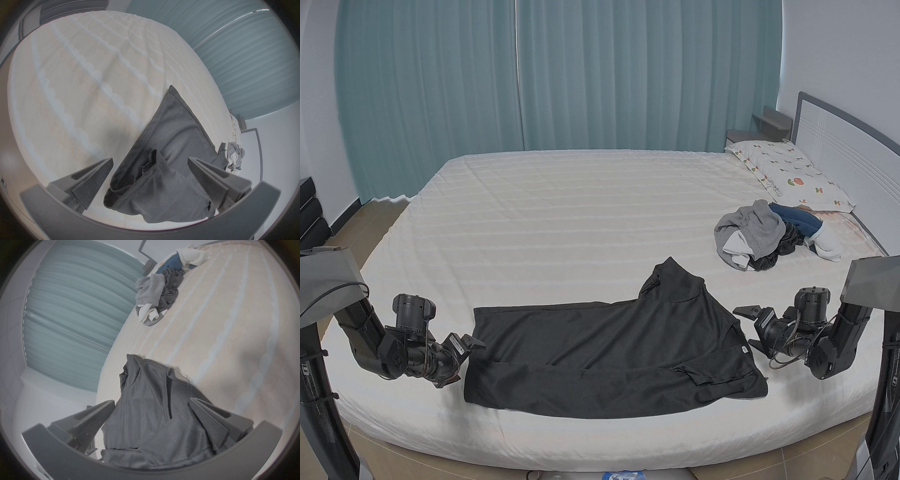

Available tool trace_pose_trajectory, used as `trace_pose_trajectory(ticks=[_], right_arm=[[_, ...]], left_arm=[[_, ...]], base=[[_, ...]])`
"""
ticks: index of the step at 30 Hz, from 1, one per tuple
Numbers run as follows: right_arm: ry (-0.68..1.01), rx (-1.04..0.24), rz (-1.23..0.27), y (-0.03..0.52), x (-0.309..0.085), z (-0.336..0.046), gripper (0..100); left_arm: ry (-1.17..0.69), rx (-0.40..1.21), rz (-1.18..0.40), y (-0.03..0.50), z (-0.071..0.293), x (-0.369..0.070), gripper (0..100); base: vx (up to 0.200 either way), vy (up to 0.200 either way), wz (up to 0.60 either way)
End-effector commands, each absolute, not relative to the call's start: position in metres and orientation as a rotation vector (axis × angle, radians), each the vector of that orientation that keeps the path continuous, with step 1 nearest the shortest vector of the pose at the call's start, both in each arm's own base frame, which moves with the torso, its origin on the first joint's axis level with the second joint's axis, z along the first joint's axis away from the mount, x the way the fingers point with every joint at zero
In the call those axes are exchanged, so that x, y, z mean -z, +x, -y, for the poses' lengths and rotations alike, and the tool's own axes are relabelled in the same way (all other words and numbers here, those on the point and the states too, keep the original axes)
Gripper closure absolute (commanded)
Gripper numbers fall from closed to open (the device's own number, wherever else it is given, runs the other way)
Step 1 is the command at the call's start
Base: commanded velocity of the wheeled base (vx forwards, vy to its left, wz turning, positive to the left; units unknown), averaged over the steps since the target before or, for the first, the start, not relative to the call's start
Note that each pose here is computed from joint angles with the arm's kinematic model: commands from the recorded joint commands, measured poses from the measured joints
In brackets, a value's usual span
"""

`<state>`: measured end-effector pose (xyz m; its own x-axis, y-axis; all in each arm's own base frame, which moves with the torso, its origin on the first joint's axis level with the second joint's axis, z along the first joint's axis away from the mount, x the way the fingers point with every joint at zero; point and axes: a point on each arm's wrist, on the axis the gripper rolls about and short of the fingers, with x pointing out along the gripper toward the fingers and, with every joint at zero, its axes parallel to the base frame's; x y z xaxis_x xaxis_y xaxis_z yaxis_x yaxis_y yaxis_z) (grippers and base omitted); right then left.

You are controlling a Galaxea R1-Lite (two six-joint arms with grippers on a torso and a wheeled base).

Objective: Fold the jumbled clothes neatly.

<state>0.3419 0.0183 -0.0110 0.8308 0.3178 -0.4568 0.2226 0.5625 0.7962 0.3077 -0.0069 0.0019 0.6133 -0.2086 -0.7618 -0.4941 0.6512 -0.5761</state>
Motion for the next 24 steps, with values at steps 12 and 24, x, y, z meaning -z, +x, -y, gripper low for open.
trace_pose_trajectory(ticks=[12,24], right_arm=[[1.108,-0.077,-0.609,0.340,0.011,-0.009,0],[1.103,-0.076,-0.618,0.339,0.013,-0.010,0]], left_arm=[[-0.912,-0.184,-0.912,0.306,0.014,-0.009,0],[-0.995,-0.228,-0.867,0.313,0.008,-0.016,0]], base=[[0.000,-0.100,0.00],[0.067,-0.050,0.00]])
